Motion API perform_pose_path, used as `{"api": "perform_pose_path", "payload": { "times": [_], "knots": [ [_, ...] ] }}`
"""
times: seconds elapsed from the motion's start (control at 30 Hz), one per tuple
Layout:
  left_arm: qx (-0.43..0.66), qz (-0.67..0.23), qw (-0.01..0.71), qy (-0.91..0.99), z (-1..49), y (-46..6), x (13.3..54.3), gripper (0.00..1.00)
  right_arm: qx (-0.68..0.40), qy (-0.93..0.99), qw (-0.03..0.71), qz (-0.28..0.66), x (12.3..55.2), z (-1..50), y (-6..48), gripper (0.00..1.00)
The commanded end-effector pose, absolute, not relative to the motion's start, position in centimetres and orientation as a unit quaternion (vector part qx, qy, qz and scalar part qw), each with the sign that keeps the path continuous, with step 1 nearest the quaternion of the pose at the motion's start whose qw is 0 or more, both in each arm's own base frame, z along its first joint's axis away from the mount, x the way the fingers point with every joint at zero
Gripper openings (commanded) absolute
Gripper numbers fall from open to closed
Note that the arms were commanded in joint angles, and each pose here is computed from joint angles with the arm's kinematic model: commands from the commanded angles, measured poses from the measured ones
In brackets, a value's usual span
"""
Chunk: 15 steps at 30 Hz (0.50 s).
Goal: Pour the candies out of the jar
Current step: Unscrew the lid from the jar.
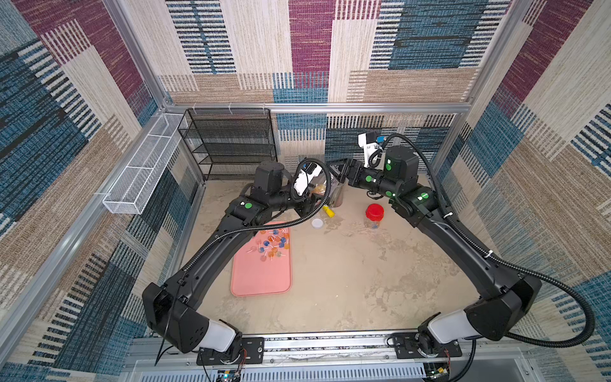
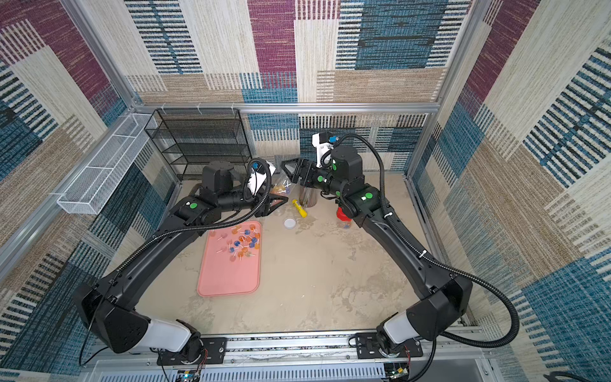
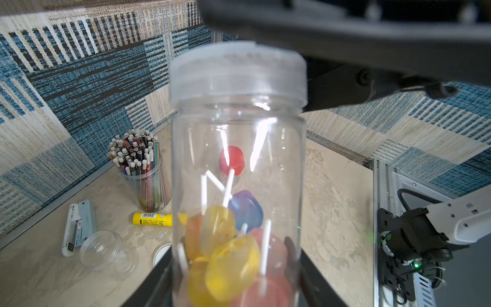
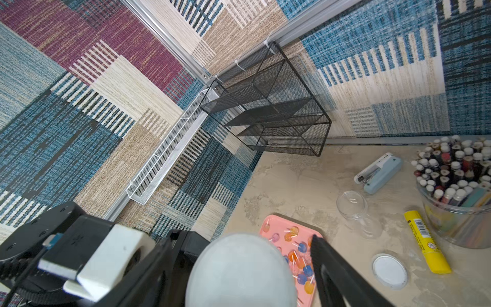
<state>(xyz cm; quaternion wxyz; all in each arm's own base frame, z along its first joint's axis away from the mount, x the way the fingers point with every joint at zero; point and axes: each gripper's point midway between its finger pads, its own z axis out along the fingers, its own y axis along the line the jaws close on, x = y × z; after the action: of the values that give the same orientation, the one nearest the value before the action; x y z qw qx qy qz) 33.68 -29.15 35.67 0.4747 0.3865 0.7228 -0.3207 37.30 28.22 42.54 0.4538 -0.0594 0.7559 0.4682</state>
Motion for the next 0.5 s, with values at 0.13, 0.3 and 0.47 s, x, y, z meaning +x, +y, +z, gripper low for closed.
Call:
{"api": "perform_pose_path", "payload": {
  "times": [0.13, 0.3, 0.47],
  "knots": [
    [0.395, -0.315, 0.506, 0.699, 37.3, -29.3, 34.0, 0.00, -0.060, 0.752, 0.455, 0.472, 37.3, 42.8, 28.7, 0.77],
    [0.393, -0.318, 0.507, 0.698, 37.5, -29.3, 33.9, 0.00, -0.066, 0.746, 0.459, 0.478, 37.1, 43.3, 28.8, 0.61],
    [0.411, -0.359, 0.498, 0.674, 38.5, -30.0, 32.6, 0.00, -0.113, 0.723, 0.478, 0.486, 36.0, 45.0, 29.2, 0.49]
  ]
}}
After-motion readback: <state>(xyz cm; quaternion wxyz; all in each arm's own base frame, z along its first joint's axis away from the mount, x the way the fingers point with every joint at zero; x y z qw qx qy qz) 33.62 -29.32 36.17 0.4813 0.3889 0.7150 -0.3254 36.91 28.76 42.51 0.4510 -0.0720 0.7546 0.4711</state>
